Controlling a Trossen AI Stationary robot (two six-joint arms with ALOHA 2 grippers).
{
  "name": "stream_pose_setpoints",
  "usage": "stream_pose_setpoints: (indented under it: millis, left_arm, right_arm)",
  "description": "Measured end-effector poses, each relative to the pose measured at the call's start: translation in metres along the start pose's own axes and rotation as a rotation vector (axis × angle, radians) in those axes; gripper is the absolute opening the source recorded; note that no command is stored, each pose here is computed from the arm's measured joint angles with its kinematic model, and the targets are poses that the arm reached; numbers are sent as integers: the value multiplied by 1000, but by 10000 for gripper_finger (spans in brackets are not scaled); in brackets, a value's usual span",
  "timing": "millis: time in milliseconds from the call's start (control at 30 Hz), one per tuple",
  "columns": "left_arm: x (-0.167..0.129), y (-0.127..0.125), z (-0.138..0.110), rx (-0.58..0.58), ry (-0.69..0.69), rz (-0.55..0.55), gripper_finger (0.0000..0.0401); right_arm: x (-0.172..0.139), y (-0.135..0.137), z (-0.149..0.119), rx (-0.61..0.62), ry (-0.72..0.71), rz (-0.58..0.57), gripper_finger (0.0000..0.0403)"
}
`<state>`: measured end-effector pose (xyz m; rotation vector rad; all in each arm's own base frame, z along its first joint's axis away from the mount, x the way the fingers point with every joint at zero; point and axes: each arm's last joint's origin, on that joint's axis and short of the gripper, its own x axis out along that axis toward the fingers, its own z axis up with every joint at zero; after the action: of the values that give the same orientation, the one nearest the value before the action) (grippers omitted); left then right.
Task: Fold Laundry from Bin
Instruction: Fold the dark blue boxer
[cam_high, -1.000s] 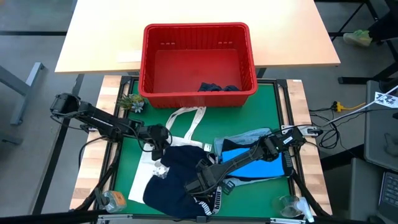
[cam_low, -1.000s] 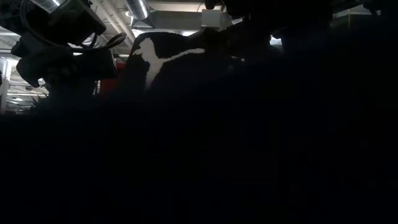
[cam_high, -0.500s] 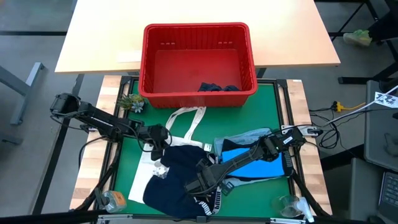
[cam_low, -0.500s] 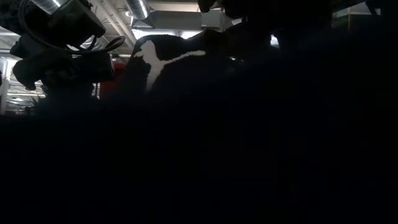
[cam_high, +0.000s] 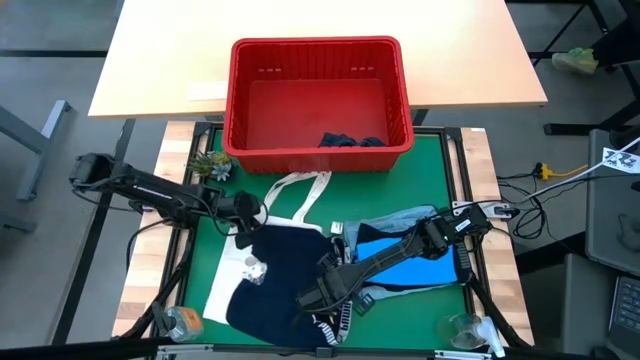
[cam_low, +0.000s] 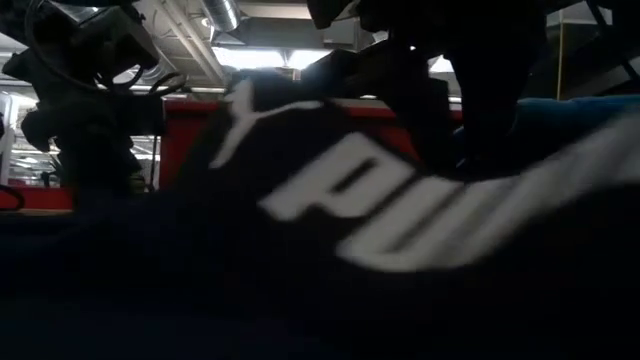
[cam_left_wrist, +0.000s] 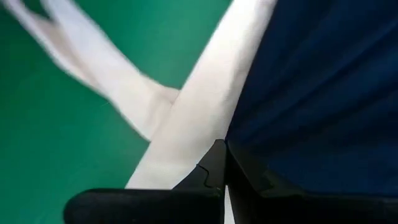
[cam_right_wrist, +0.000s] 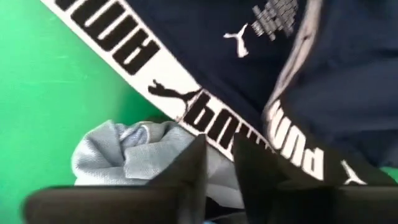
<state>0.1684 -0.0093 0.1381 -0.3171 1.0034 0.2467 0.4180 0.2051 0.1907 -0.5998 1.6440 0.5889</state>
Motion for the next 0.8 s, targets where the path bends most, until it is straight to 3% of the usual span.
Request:
stream_pose_setpoints:
  millis: [167,300,500,600,800]
  left_arm:
    - [-11,8,-1,-28,-11,24,0]
    - [-19,12,2,-51,-58,17,0]
    - [-29,25,-4,-50,-34,85,0]
    - [-31,32,-9,-73,18,121,0]
    - [-31,33,-8,-86,3,122,0]
  right_arm:
    - [0,-1,-1,5,21,-60,150]
    - [0,-6,-2,15,30,-82,190]
    - [-19,-32,-14,157,-56,-56,198]
    - [-40,-46,-25,208,-135,-112,195]
    - [-51,-79,-47,333,-124,-220,194]
